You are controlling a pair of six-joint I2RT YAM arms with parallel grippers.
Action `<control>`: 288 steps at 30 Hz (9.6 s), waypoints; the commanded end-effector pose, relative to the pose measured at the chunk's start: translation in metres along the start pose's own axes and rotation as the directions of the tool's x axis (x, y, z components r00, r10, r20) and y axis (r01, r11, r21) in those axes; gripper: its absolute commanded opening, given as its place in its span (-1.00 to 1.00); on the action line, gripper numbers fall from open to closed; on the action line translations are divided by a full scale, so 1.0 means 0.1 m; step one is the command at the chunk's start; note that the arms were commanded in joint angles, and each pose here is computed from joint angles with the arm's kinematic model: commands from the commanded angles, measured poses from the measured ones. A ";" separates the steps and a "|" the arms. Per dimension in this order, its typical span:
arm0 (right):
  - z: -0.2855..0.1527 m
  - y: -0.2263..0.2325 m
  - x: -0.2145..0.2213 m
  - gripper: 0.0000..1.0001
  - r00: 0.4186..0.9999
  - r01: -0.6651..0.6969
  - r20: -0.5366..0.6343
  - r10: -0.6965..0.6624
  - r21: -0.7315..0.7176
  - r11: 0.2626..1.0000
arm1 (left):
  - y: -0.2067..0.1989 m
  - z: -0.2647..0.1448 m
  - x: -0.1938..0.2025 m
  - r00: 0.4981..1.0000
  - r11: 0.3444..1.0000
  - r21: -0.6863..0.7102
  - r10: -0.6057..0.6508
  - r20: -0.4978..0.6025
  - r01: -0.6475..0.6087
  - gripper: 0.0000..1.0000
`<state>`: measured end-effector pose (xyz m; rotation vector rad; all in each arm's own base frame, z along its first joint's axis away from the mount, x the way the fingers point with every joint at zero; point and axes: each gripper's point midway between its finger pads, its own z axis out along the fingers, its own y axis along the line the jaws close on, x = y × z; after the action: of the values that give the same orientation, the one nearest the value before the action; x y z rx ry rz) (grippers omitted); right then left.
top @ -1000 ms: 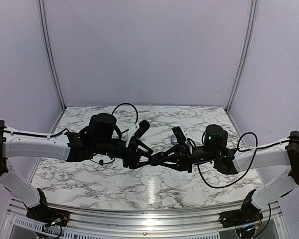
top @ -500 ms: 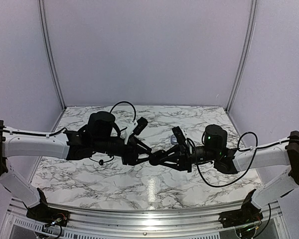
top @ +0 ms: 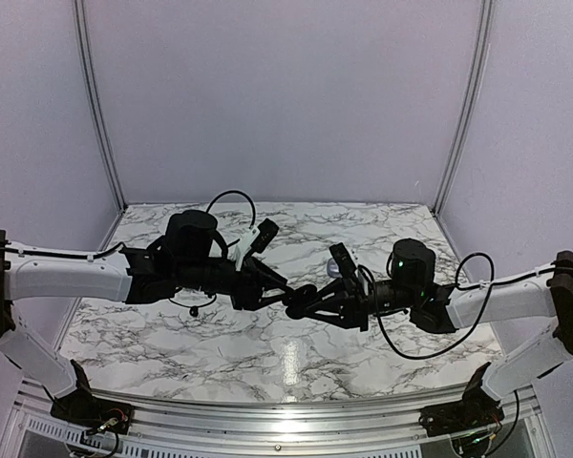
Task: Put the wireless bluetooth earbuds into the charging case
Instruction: Open the charging case, then pass from the right arm to the left, then pass from the left arm to the right, then pick up the left earbud from the center of the board, then place the left earbud in the left side groove of the charging case.
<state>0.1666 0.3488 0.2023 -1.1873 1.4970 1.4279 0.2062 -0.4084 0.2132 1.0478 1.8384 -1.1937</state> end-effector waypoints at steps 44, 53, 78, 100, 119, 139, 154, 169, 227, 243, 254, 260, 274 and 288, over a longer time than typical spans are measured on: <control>0.08 0.07 -0.17 -1.00 0.999 0.026 0.021 -0.024 -0.065 0.998 | -0.28 0.14 0.00 0.995 0.987 0.125 0.099 -0.018 -0.096 -0.50; 0.09 0.04 -0.17 -1.00 1.000 0.020 0.021 -0.019 -0.054 0.998 | -0.36 0.17 0.02 0.994 0.981 0.170 0.103 -0.028 -0.097 -0.80; 0.07 0.00 -0.06 -0.27 0.999 -0.046 0.020 0.047 -0.059 0.997 | -0.24 0.05 -0.11 0.989 0.988 0.050 0.145 0.022 -0.146 -1.00; 0.03 0.13 -0.08 -0.90 0.999 -0.007 0.038 0.011 -0.116 0.993 | -0.23 0.05 -0.12 0.994 0.991 0.065 0.112 0.019 -0.113 -0.82; -0.07 0.20 -0.04 -1.00 0.994 0.103 0.052 -0.099 -0.081 0.991 | 0.40 -0.60 -0.19 0.988 0.978 -0.190 -0.056 0.141 0.082 0.60; -0.17 0.24 -0.03 -1.00 0.983 0.178 0.060 -0.176 -0.029 0.984 | 1.55 -1.52 1.26 0.870 0.494 -0.795 -0.486 0.083 0.352 0.10; -0.33 0.32 -0.10 -1.00 0.946 0.311 0.081 -0.315 0.053 0.949 | 1.83 -1.53 1.61 0.738 0.355 -0.717 -0.591 0.324 0.599 -0.40; -0.35 0.30 -0.08 -1.00 0.952 0.293 0.073 -0.298 0.074 0.953 | 2.03 -1.40 1.71 0.751 0.341 -0.756 -0.595 0.286 0.558 -0.53; -0.22 0.64 0.00 -1.00 0.840 0.532 0.092 -0.535 0.057 0.845 | -0.89 -0.79 -0.13 0.882 0.887 0.031 0.455 0.124 -0.461 -1.00; -0.12 0.50 0.01 -1.00 0.886 0.452 0.076 -0.457 0.073 0.889 | -1.21 -0.21 -0.14 0.818 0.817 0.051 0.572 0.057 -0.574 -1.00; -0.11 0.57 0.00 -1.00 0.891 0.440 0.099 -0.442 0.040 0.897 | -1.19 0.03 -0.15 0.789 0.788 0.030 0.613 0.043 -0.614 -1.00; -0.13 0.59 0.00 -1.00 0.891 0.440 0.109 -0.442 0.042 0.897 | -1.11 0.02 -0.09 0.790 0.790 0.005 0.613 0.005 -0.613 -1.00; -0.17 0.64 -0.14 -1.00 0.892 0.417 0.168 -0.420 0.050 0.907 | -1.06 0.01 0.09 0.795 0.796 0.027 0.606 -0.033 -0.605 -1.00; -0.21 0.68 -0.23 -1.00 0.884 0.414 0.211 -0.418 0.063 0.908 | -1.00 0.06 0.20 0.799 0.802 0.031 0.597 -0.069 -0.597 -1.00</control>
<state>0.1141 0.3300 0.2227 -1.2546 1.1073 1.1927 0.1116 -0.4379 0.2476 1.5108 1.3471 -0.7974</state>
